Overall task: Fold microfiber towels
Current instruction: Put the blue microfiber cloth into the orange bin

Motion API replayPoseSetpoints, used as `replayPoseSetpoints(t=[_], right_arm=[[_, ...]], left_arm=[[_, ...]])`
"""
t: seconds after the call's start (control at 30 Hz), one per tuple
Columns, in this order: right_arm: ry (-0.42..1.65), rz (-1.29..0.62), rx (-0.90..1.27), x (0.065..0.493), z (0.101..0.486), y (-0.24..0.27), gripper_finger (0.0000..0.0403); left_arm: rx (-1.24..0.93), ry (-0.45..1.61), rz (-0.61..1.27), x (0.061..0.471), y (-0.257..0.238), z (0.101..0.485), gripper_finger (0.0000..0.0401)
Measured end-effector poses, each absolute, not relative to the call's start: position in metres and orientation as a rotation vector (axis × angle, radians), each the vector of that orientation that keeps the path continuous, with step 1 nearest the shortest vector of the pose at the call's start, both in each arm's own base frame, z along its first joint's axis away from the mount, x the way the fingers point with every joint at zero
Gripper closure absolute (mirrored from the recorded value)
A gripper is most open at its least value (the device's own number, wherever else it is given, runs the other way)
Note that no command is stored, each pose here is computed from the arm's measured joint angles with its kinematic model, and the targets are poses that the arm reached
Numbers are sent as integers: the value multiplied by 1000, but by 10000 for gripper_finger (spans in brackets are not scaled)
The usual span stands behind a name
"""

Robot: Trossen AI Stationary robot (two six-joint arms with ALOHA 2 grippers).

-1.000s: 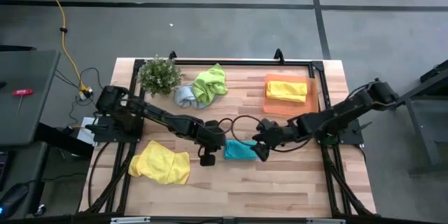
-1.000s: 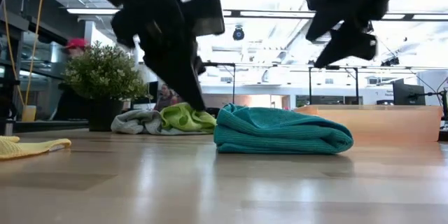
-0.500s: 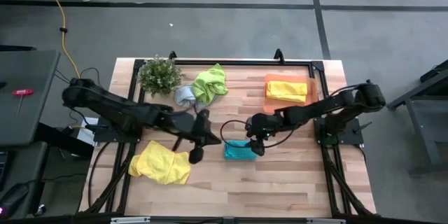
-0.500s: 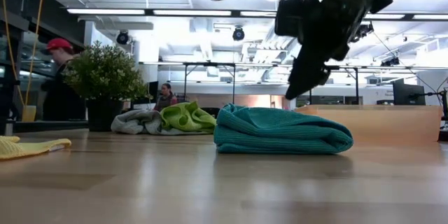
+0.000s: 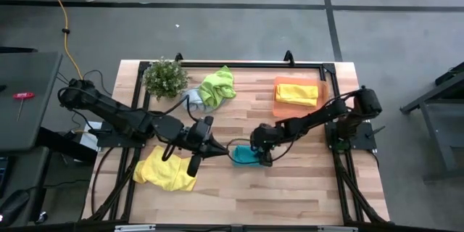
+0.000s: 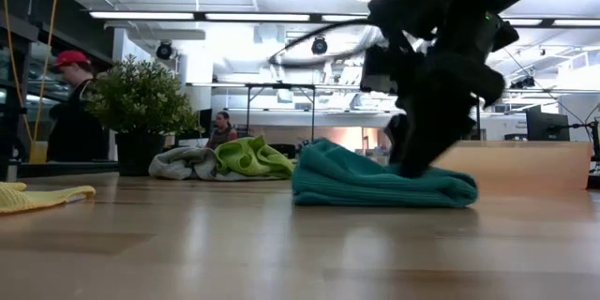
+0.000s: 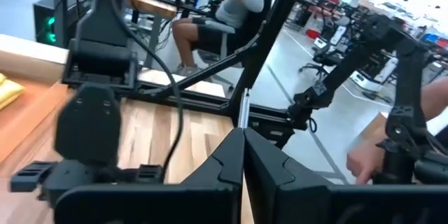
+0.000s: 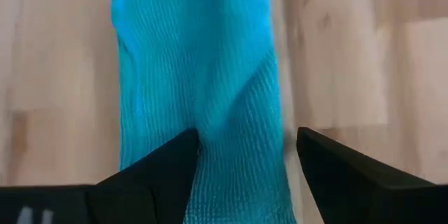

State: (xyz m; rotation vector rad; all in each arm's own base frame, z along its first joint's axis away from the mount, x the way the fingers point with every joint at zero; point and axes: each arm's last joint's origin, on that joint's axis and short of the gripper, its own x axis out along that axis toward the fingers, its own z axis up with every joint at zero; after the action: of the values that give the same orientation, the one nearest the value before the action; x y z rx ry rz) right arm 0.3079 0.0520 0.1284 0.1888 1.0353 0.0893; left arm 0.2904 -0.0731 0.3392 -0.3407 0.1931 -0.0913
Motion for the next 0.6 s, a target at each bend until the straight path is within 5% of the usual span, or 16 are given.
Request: replayPoseSetpoints(t=[0.3,0.53,0.6], right_arm=[[1081,78,70,306,113,70,217],[1119,91,153,303,112,76,372],[1127,108,208,302,113,76,389]], left_arm=[[-349,197,-61,290,-73,338,401],[-328,175,-45,276,-65,351,401],[-314,166,-44,268,-61,358,401]])
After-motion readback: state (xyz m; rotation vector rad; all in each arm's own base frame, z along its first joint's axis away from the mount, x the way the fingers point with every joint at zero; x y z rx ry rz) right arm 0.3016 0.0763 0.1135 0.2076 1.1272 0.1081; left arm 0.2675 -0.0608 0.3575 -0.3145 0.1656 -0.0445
